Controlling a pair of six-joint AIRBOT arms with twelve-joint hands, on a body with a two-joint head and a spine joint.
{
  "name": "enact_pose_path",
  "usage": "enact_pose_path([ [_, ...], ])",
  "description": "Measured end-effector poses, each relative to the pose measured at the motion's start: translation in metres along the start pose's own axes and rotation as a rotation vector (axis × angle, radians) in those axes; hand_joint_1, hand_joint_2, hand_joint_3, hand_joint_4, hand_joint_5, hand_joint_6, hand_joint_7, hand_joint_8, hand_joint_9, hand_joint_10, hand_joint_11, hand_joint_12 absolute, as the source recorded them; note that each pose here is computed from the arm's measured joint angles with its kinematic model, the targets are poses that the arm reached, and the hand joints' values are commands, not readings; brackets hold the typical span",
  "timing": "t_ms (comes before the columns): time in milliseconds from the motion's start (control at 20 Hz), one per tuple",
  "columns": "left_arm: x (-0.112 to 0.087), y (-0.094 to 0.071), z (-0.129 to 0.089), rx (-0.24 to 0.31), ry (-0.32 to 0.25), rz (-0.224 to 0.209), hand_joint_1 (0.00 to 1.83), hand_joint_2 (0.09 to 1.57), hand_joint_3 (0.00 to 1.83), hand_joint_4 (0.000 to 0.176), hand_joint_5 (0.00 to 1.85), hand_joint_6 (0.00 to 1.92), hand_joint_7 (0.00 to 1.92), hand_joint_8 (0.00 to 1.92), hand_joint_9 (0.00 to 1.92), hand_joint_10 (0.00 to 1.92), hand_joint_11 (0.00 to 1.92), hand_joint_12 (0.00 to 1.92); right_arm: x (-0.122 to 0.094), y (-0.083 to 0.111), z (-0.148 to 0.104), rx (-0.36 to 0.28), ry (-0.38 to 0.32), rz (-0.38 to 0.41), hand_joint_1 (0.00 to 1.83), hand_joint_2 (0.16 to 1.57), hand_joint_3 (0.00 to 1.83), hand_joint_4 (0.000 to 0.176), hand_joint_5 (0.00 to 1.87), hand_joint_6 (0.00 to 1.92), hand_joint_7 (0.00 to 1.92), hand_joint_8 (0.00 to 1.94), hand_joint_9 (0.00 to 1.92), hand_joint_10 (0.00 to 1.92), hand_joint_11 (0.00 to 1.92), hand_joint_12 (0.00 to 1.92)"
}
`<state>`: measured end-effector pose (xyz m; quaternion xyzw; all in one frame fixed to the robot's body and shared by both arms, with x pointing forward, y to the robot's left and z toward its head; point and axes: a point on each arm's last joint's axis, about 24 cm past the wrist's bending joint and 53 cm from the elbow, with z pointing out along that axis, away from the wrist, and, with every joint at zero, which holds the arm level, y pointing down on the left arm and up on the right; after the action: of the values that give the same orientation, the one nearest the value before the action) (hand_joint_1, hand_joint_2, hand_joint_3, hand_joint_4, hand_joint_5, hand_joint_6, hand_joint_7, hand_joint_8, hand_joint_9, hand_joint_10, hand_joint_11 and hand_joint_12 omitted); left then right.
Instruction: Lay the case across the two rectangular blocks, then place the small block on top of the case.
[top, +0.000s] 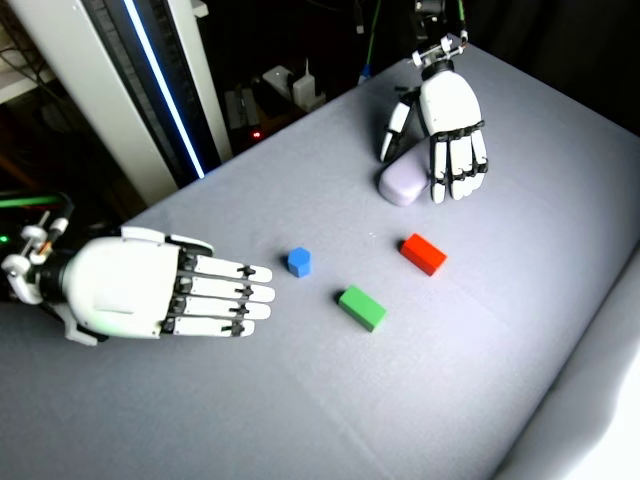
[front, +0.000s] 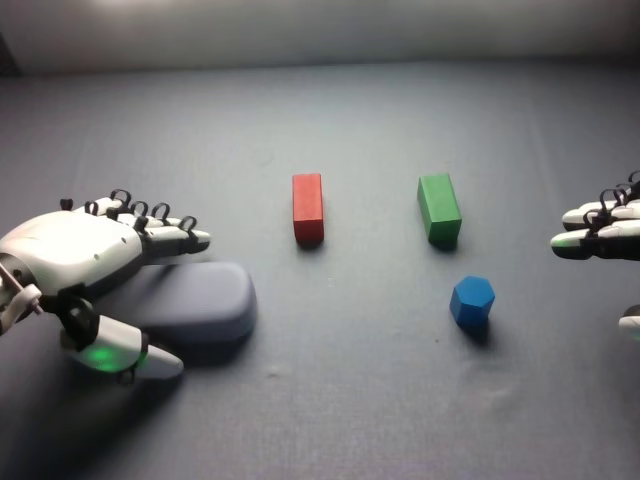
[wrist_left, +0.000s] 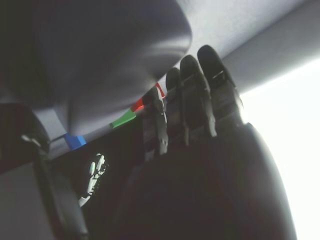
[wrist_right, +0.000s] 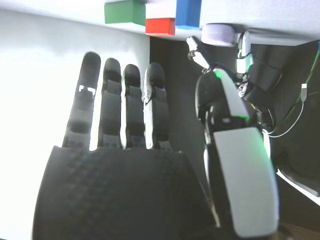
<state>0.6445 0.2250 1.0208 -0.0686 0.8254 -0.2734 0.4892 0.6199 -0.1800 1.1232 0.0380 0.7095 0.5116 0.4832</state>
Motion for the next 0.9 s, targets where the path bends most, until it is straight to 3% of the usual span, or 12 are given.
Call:
enact_pose_path([
  [50, -0.001, 0.005, 0.000, -0.018, -0.004, -0.005, 0.96, 0.87, 0.00, 0.022, 0.44, 0.00, 0.49, 0.01, 0.51, 0.03, 0.12, 1.06, 0.000, 0.000, 0.000, 0.000, 0.001, 0.000, 0.75, 1.30, 0.00, 0.000, 0.44, 0.00, 0.31, 0.00, 0.30, 0.00, 0.00, 0.95],
  [100, -0.002, 0.007, 0.001, -0.030, -0.009, -0.003, 1.04, 0.91, 0.00, 0.000, 0.60, 0.01, 0.76, 0.04, 0.76, 0.09, 0.36, 1.04, 0.000, 0.000, 0.000, 0.000, 0.000, 0.000, 0.76, 1.31, 0.00, 0.000, 0.43, 0.00, 0.30, 0.00, 0.29, 0.00, 0.00, 0.92],
  [150, -0.003, 0.007, 0.002, -0.031, -0.017, 0.007, 1.30, 1.03, 0.01, 0.000, 0.83, 0.01, 1.01, 0.69, 0.99, 0.17, 0.55, 1.14, 0.000, 0.000, 0.000, 0.001, 0.000, 0.001, 0.78, 1.31, 0.00, 0.000, 0.44, 0.00, 0.31, 0.00, 0.30, 0.00, 0.00, 0.92],
  [200, -0.007, 0.004, 0.004, -0.021, -0.035, 0.014, 1.28, 1.09, 0.00, 0.000, 0.90, 0.70, 1.09, 0.90, 1.12, 0.24, 0.70, 1.20, 0.000, 0.000, 0.000, 0.000, 0.000, 0.002, 0.78, 1.30, 0.00, 0.000, 0.44, 0.00, 0.31, 0.00, 0.30, 0.00, 0.00, 0.92],
  [250, -0.012, 0.000, 0.004, -0.009, -0.057, 0.013, 1.28, 1.09, 0.00, 0.000, 0.99, 0.74, 1.09, 1.00, 1.16, 0.42, 0.85, 1.23, 0.000, 0.000, 0.000, 0.000, 0.000, 0.003, 0.77, 1.31, 0.00, 0.000, 0.43, 0.00, 0.30, 0.00, 0.29, 0.00, 0.00, 0.90],
  [300, -0.014, -0.001, 0.004, -0.005, -0.065, 0.019, 1.27, 1.11, 0.00, 0.000, 1.01, 0.71, 1.01, 1.18, 1.09, 0.84, 0.95, 1.36, 0.000, 0.000, 0.000, -0.001, 0.001, 0.003, 0.78, 1.30, 0.00, 0.000, 0.45, 0.00, 0.31, 0.00, 0.29, 0.00, 0.00, 0.90],
  [350, -0.016, -0.002, 0.004, -0.001, -0.073, 0.018, 1.27, 1.11, 0.00, 0.000, 1.00, 0.73, 1.00, 1.20, 1.04, 1.06, 0.97, 1.45, 0.000, 0.000, 0.000, 0.001, 0.001, 0.004, 0.75, 1.31, 0.00, 0.000, 0.44, 0.00, 0.30, 0.00, 0.29, 0.00, 0.00, 0.90],
  [550, -0.009, -0.031, -0.003, 0.076, -0.056, -0.003, 1.26, 1.06, 0.00, 0.000, 1.04, 0.82, 1.15, 0.81, 1.11, 0.81, 0.96, 1.32, 0.001, 0.000, 0.000, 0.000, 0.002, 0.005, 0.77, 1.30, 0.00, 0.000, 0.45, 0.01, 0.31, 0.00, 0.31, 0.01, 0.00, 0.95],
  [600, -0.009, -0.038, -0.004, 0.099, -0.058, -0.017, 1.26, 1.07, 0.00, 0.000, 1.03, 0.80, 1.10, 0.93, 1.10, 0.88, 0.95, 1.46, 0.001, 0.000, 0.000, -0.001, 0.003, 0.005, 0.77, 1.30, 0.00, 0.000, 0.45, 0.00, 0.31, 0.00, 0.32, 0.01, 0.00, 0.96],
  [700, -0.024, -0.063, -0.007, 0.184, -0.109, -0.045, 1.27, 1.07, 0.00, 0.000, 1.05, 0.73, 1.13, 0.92, 1.10, 0.94, 0.96, 1.50, 0.001, 0.000, 0.000, -0.001, 0.003, 0.005, 0.69, 1.29, 0.00, 0.000, 0.45, 0.00, 0.32, 0.00, 0.34, 0.01, 0.00, 1.01],
  [800, -0.050, -0.086, -0.009, 0.257, -0.188, -0.047, 1.27, 1.06, 0.00, 0.000, 1.00, 0.90, 1.23, 0.66, 1.18, 0.74, 1.04, 1.31, 0.001, 0.000, 0.000, -0.001, 0.002, 0.006, 0.69, 1.29, 0.00, 0.000, 0.45, 0.00, 0.32, 0.00, 0.32, 0.00, 0.00, 0.99],
  [900, -0.066, -0.105, -0.009, 0.313, -0.240, -0.048, 1.29, 1.05, 0.00, 0.000, 1.02, 0.79, 1.23, 0.73, 1.20, 0.72, 1.04, 1.33, 0.001, 0.000, 0.000, 0.000, 0.003, 0.006, 0.67, 1.29, 0.00, 0.000, 0.45, 0.00, 0.32, 0.00, 0.33, 0.00, 0.00, 0.99],
])
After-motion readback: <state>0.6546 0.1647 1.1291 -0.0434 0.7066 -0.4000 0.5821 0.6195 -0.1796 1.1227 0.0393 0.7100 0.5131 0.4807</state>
